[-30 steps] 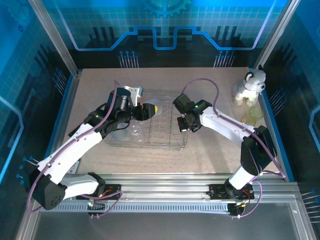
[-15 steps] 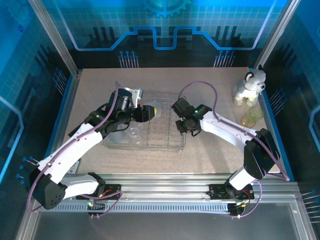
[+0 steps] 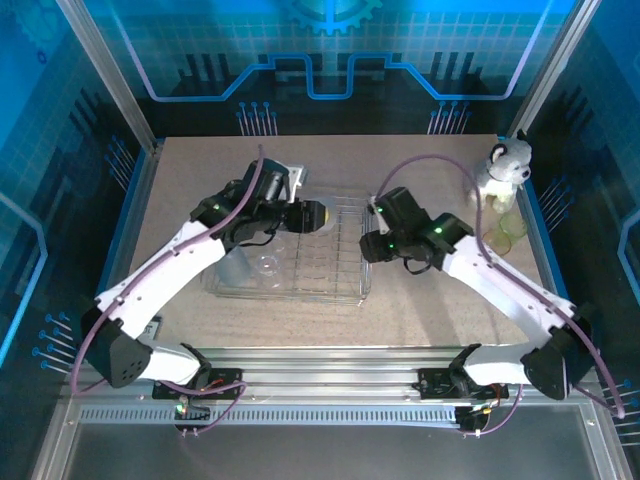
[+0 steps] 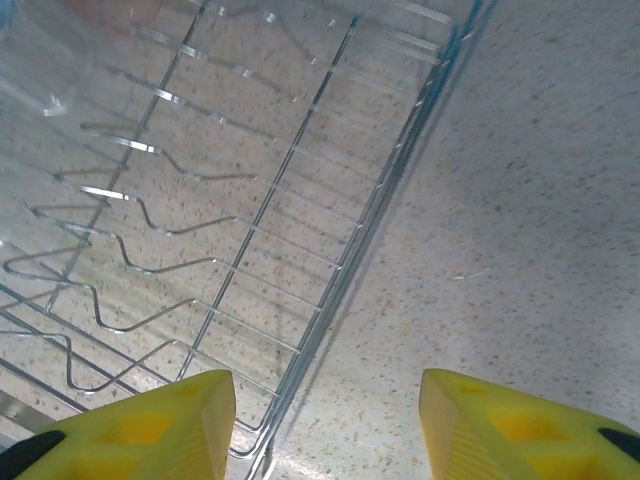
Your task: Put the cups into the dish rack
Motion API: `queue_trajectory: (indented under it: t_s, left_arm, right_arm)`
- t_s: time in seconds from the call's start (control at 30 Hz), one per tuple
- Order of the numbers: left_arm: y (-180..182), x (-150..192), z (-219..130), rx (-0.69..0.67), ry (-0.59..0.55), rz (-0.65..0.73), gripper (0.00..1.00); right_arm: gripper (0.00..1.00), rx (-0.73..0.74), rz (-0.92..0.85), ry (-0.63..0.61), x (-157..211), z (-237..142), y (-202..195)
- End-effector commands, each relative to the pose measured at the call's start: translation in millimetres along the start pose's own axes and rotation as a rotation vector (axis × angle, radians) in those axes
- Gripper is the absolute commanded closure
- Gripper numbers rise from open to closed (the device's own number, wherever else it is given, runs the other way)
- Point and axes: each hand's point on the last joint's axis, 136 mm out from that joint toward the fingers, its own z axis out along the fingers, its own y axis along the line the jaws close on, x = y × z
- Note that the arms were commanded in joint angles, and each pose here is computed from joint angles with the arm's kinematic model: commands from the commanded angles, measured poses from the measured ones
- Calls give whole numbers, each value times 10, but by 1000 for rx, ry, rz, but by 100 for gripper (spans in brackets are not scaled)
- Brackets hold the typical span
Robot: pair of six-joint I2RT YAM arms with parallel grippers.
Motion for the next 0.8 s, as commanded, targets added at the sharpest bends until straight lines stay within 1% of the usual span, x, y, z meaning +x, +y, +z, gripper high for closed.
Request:
queue_trajectory:
  t_s: [0.0,0.1,0.3,0.47,0.63,0.77]
  left_arm:
    - [-38,35,53,-43,74,83,78]
    - [-85,86,198,-63,151,137,78]
    - [-194,207,523,-56,316,188,79]
    - [-211,215,785,-68,381,216,78]
    - [-104,266,1069,-131,459,235,74]
    - [-20,312,1254,-176,491,243,74]
  right_arm:
    - [48,-15,39,-15,50,-114,-139]
    - [50,-7,79,-19,99,-161,-322]
    - [53,13,149,-11,293,-140,-636]
    - [53,9,207,-3,438,-90,-757]
    - [53,21,220,14,515,-68,-818]
    - [54,28,225,22,552,-57,-843]
